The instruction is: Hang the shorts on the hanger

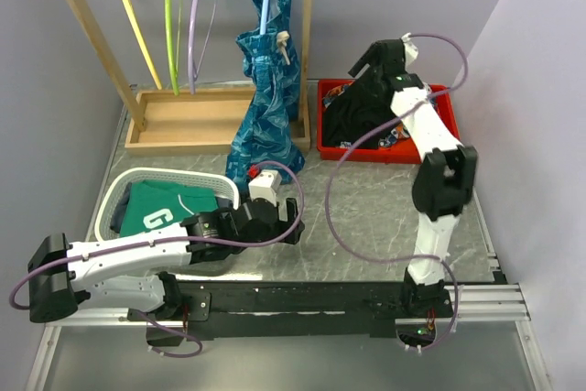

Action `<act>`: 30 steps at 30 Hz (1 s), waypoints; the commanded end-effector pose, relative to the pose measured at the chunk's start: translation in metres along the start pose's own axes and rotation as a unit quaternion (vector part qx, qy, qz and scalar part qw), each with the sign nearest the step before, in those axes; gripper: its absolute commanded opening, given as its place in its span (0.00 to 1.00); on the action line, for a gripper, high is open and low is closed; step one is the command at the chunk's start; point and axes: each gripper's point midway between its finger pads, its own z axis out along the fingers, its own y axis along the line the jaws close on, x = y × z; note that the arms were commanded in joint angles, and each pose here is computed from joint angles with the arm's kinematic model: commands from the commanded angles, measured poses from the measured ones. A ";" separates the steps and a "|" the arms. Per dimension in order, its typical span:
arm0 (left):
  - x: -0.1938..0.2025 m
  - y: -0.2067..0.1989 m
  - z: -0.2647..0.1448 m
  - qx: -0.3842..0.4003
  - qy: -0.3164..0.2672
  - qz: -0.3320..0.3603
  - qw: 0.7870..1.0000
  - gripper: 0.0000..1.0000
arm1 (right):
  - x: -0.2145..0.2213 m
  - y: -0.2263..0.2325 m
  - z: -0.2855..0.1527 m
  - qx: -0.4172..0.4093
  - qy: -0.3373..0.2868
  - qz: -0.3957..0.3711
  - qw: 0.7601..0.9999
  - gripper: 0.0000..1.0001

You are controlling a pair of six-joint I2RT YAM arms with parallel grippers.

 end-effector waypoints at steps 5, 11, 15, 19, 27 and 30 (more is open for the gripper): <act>-0.007 -0.017 -0.004 0.038 0.012 0.006 0.999 0.96 | 0.003 -0.052 0.042 0.101 -0.017 0.026 0.994 0.90; -0.013 -0.016 -0.002 0.046 0.011 0.007 0.999 0.96 | 0.021 -0.075 0.032 0.101 -0.028 0.018 0.994 0.90; -0.016 -0.012 0.003 0.043 0.011 0.008 0.999 0.96 | 0.038 -0.076 0.044 0.092 -0.001 0.014 0.996 0.88; -0.017 -0.008 0.007 0.034 0.017 0.006 0.999 0.97 | 0.050 -0.075 0.056 0.080 0.013 0.021 0.996 0.79; -0.016 -0.008 0.009 0.032 0.018 -0.004 0.999 0.97 | 0.025 -0.049 0.041 0.038 -0.005 0.017 0.999 0.00; -0.020 -0.006 0.008 0.022 0.012 -0.011 1.000 0.96 | 0.008 -0.037 0.020 0.018 -0.021 0.018 0.999 0.00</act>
